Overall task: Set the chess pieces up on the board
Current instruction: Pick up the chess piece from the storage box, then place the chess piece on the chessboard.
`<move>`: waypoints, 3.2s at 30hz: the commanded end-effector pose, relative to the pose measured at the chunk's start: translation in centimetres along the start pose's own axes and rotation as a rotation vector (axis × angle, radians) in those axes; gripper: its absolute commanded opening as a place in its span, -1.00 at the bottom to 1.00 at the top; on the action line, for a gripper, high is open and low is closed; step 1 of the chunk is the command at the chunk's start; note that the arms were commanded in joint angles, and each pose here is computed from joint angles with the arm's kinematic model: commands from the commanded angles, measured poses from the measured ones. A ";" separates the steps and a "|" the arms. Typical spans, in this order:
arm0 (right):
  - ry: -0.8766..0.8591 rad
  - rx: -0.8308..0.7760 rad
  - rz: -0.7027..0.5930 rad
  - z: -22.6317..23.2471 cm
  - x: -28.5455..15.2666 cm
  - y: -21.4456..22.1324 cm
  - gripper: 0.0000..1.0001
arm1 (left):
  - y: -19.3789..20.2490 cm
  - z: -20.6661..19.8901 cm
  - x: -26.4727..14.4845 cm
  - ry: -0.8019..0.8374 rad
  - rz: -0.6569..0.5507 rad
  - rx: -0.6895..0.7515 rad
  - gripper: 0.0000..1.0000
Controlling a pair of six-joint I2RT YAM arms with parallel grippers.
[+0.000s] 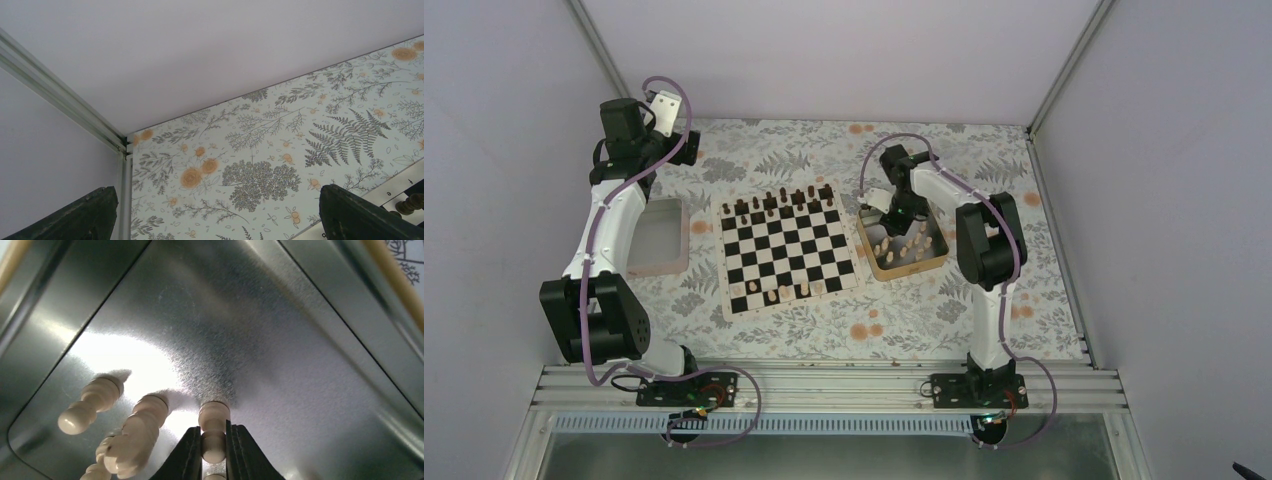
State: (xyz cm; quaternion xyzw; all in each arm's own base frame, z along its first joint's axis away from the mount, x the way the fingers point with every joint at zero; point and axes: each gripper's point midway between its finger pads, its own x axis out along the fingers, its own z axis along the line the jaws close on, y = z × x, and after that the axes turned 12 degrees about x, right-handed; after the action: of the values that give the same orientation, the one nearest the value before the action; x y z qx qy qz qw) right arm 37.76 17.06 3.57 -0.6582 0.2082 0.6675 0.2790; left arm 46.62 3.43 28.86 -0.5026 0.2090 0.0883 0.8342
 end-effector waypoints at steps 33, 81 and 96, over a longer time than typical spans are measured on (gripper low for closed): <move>0.006 -0.626 -0.169 26.1 -2.8 -14.7 -0.80 | -1.2 0.5 -0.5 -0.009 -0.034 -0.001 1.00; -0.075 -0.714 -0.103 29.9 2.4 -13.6 -0.56 | -1.1 0.3 -0.4 -0.007 -0.039 0.007 1.00; 0.013 -0.630 -0.273 26.0 -7.8 -14.8 -0.49 | -1.3 0.3 -0.6 -0.005 -0.042 0.012 1.00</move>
State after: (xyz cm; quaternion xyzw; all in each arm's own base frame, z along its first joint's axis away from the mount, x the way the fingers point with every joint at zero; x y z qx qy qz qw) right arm 25.28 46.06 6.85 -0.7130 -0.0809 0.6897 0.0969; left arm 46.62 3.40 28.87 -0.5028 0.2092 0.0874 0.8342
